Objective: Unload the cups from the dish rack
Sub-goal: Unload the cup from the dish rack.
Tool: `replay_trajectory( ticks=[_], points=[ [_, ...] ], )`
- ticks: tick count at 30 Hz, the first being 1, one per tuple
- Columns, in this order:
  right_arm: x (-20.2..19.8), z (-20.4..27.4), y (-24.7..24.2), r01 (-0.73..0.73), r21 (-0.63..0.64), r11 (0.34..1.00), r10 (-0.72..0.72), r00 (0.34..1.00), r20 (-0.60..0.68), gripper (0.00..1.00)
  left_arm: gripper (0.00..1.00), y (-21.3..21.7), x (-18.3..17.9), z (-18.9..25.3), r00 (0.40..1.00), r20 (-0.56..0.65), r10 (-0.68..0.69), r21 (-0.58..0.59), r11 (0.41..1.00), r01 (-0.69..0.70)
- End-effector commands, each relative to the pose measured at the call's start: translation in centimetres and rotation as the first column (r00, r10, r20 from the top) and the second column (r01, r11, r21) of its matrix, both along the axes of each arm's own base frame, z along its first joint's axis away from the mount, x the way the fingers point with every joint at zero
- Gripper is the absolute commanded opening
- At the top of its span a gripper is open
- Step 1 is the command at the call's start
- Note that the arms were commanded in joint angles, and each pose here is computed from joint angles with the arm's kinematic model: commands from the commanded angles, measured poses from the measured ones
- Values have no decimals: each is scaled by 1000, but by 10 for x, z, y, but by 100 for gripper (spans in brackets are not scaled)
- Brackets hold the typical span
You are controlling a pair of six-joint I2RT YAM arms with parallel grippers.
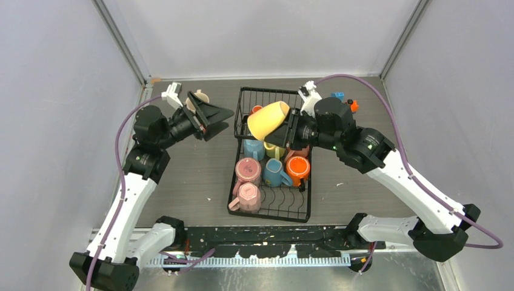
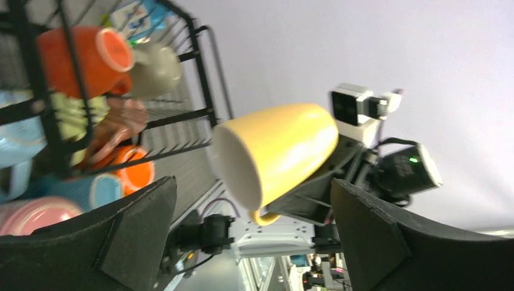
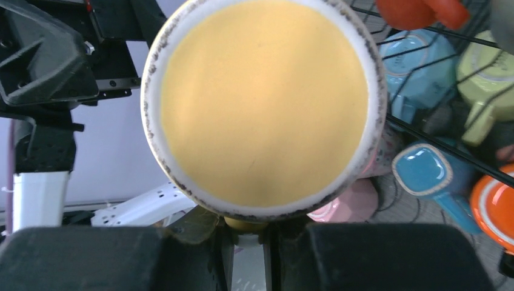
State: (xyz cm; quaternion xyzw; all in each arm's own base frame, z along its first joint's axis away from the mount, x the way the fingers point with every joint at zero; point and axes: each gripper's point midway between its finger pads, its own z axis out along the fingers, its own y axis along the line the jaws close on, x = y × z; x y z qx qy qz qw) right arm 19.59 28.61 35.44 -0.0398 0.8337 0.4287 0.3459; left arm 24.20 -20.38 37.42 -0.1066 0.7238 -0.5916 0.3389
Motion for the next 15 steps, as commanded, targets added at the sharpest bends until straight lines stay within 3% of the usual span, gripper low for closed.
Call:
replay_trajectory(
  ticks=[1,15],
  points=[
    [-4,82,22,-133,242,961,96,983,159,1,98,-8,-13,70,981,174,-82,-181,977,114],
    [8,106,42,-186,366,912,121,973,194,1,87,-11,-18,84,979,147,-138,-305,936,178]
  ],
)
